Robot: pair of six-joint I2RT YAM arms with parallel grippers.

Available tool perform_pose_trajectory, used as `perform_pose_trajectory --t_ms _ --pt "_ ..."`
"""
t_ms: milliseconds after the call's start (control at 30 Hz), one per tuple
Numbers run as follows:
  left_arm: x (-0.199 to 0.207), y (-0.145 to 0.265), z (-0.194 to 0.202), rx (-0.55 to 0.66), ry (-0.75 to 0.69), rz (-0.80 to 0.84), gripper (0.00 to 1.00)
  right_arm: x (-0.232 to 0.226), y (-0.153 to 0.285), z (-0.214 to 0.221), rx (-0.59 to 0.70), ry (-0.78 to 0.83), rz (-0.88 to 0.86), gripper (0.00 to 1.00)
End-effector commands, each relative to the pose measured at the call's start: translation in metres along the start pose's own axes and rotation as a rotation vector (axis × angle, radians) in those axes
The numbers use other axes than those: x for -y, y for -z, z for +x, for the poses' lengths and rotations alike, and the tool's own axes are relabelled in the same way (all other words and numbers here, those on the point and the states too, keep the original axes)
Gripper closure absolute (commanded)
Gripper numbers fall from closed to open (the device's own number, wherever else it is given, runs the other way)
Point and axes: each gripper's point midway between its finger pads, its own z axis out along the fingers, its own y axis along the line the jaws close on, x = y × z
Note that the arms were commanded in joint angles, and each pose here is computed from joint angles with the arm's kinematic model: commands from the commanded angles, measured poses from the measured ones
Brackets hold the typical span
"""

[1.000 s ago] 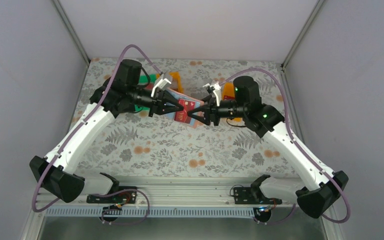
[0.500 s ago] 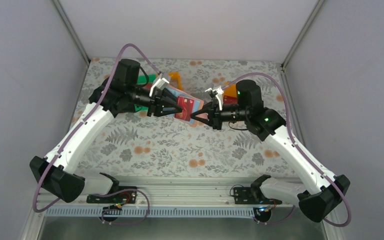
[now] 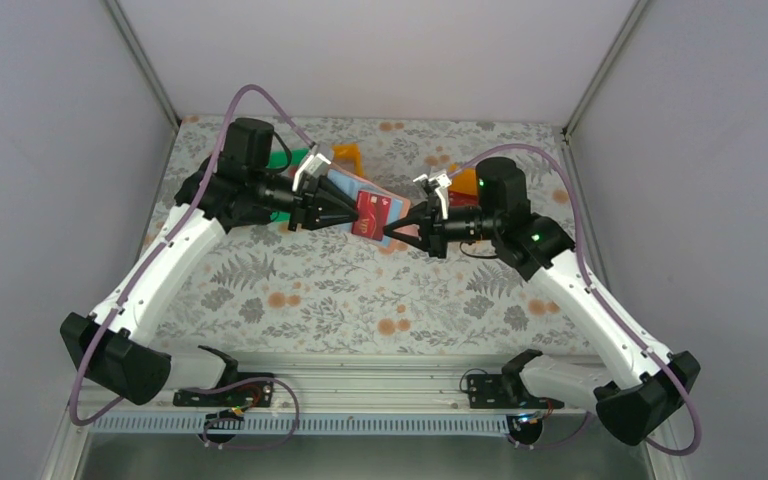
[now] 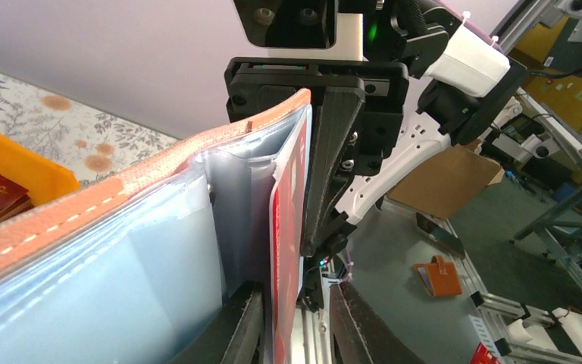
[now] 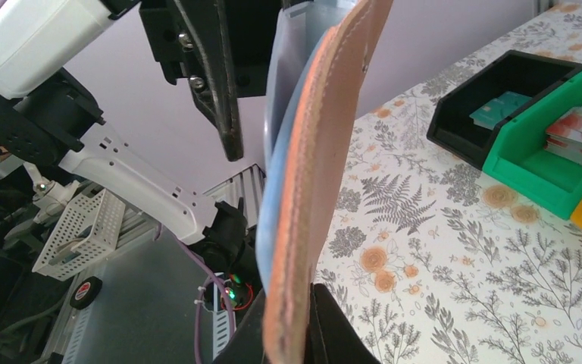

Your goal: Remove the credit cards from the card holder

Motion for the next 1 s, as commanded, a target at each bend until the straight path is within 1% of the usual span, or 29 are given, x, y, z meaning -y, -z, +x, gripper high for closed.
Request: perform_pose_trajectory --t_ms 0,67,100,300,433,700,800,867,967 --pt "-0.001 -0.004 -0.003 0.003 -0.011 0.016 0.81 -0.013 0.004 -0.016 0.026 0.064 -0.051 0.96" --pt "-0.003 -0.004 -0.002 0.001 -0.007 0.013 0.95 -0.013 0.004 -0.016 0.025 0.067 -0.055 0.96" --pt "-0.003 -0.004 -0.002 0.001 -0.005 0.016 0.97 -0.013 0.004 -0.016 0.024 0.068 -0.055 0.96" --pt "0.008 0.002 0.000 0.011 -0.007 0.064 0.98 -0.011 0.007 -0.013 0.023 0.070 -0.042 0.96" --pt "0.005 0.007 0.003 0.018 0.009 0.067 0.98 -0.005 0.011 -0.005 0.017 0.055 -0.029 0.96" --pt "0.006 0.009 0.003 0.016 -0.009 0.064 0.98 -0.003 0.015 0.001 0.002 0.030 -0.044 0.96" --pt "0.000 0.010 0.001 0.013 -0.011 0.027 0.98 -0.003 0.015 0.003 -0.006 0.027 -0.050 0.96" --pt "-0.010 0.017 -0.002 0.026 0.012 -0.015 0.98 0.000 0.016 0.004 -0.006 0.025 -0.027 0.96" --pt "-0.033 0.032 -0.004 0.049 0.054 -0.101 0.98 0.020 0.020 0.010 -0.006 -0.015 0.075 0.96"
